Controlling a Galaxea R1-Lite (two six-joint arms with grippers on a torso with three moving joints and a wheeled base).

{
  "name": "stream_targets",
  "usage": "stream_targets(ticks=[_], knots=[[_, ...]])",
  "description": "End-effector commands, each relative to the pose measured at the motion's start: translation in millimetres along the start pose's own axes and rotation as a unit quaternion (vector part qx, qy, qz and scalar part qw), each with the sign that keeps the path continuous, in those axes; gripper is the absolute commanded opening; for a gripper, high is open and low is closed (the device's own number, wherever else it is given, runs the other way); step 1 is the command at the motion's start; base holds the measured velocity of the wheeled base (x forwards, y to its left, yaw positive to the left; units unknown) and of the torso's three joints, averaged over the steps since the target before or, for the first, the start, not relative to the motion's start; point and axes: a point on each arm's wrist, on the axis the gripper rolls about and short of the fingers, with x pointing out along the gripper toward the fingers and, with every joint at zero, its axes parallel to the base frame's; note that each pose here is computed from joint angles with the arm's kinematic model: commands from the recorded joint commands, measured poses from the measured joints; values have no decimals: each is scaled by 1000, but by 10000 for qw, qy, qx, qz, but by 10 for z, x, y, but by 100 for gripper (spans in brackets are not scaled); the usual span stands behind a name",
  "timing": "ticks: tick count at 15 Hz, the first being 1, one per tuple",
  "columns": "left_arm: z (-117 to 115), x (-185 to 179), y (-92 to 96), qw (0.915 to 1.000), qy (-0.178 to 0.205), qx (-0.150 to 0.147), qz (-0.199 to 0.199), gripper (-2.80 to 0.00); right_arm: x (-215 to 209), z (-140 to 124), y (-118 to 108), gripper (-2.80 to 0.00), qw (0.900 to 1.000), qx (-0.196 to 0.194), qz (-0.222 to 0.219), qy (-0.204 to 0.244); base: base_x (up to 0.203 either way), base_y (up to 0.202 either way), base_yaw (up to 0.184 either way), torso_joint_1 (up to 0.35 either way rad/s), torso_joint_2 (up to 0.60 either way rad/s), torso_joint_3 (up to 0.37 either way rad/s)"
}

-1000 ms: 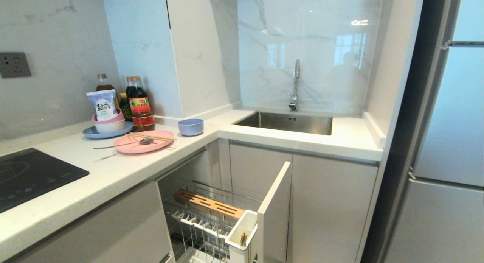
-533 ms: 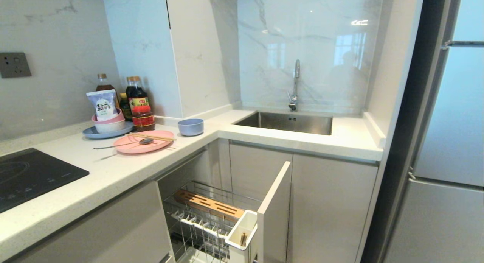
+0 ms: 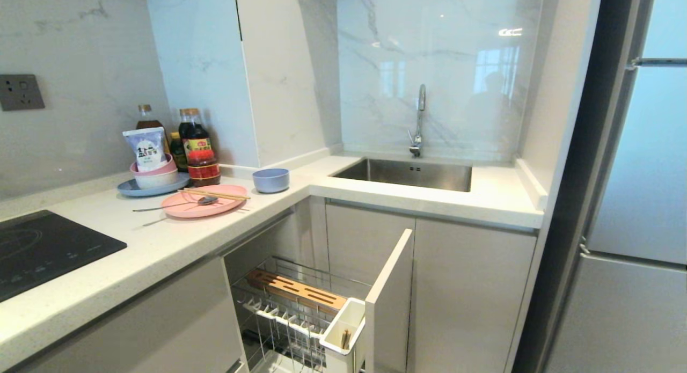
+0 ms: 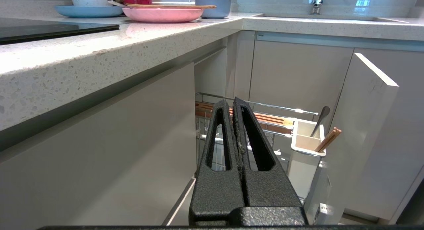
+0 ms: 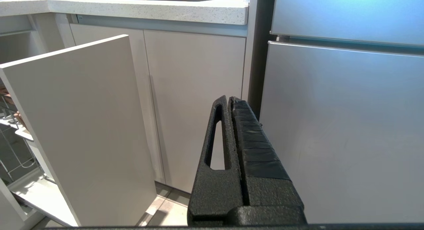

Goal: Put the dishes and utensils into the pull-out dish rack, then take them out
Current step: Pick up the chopsticks and place it in the cupboard

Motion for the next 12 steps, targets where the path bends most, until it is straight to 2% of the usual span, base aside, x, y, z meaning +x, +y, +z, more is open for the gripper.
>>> stream_targets(ticks=[1, 12], knots=[[4, -1, 0, 10000, -8, 2, 0, -280, 0, 0, 0, -280, 10000, -2, 2, 1, 0, 0, 0, 1, 4, -43], [2, 0, 0, 10000, -13, 9, -4, -280, 0, 0, 0, -280, 10000, -2, 2, 1, 0, 0, 0, 1, 2, -181]])
